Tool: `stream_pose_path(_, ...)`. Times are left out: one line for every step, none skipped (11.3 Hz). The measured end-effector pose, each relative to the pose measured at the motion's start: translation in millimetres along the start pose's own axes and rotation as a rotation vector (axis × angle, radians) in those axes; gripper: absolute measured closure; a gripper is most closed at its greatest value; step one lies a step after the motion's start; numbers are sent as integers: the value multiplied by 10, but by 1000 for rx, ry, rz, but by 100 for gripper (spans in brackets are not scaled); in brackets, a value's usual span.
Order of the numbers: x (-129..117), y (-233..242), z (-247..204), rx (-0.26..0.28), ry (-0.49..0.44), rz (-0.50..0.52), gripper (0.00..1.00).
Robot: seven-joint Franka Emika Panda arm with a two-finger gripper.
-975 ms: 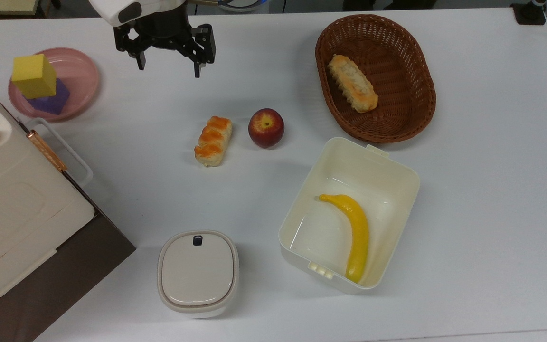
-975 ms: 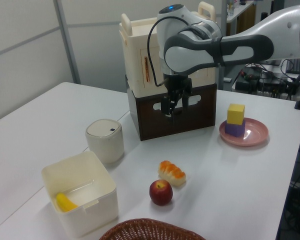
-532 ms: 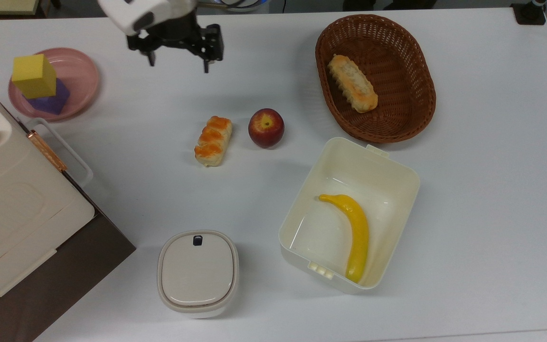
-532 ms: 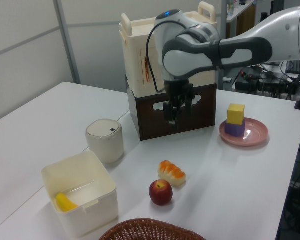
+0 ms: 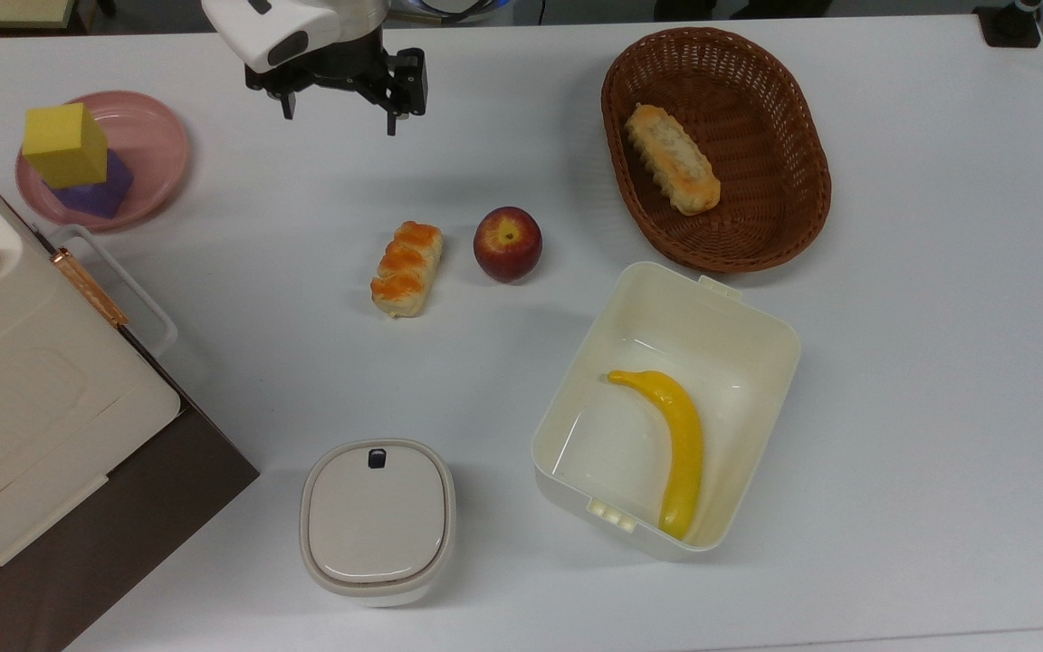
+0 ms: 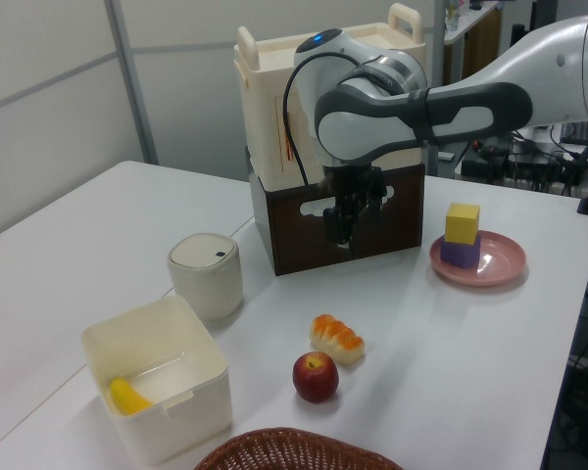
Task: Put the yellow cube on the table
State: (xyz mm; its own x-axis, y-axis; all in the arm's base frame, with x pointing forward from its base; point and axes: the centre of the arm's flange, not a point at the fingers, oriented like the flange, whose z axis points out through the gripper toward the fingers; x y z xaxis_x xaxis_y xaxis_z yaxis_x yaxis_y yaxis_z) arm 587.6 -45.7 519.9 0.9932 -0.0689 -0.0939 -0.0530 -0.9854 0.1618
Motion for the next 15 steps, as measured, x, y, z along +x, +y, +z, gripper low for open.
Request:
stream_pose_path(1,9,-3,0,1,2,0)
stream_pose_path(3,13,-19,0,4,2,0)
stream_pose_path(7,21,-47,0,10,4,0)
stream_pose_path(10,44,-66,1,14,8,0)
stream_pose_path(11,81,-74,1,16,14,0)
stream_pose_path(11,111,-76,1,16,20,0)
stream_pose_path(11,122,-75,1,16,21,0)
stream_pose_path(11,124,-75,2,16,22,0)
stream_pose_path(11,125,-75,2,16,22,0)
stream_pose_path(11,128,-76,2,17,22,0)
stream_pose_path(11,133,-76,2,17,23,0)
stream_pose_path(13,146,-90,2,20,26,0)
stream_pose_path(16,170,-122,2,27,30,0)
stream_pose_path(19,204,-151,3,33,33,0)
stream_pose_path(19,244,-162,3,35,35,0)
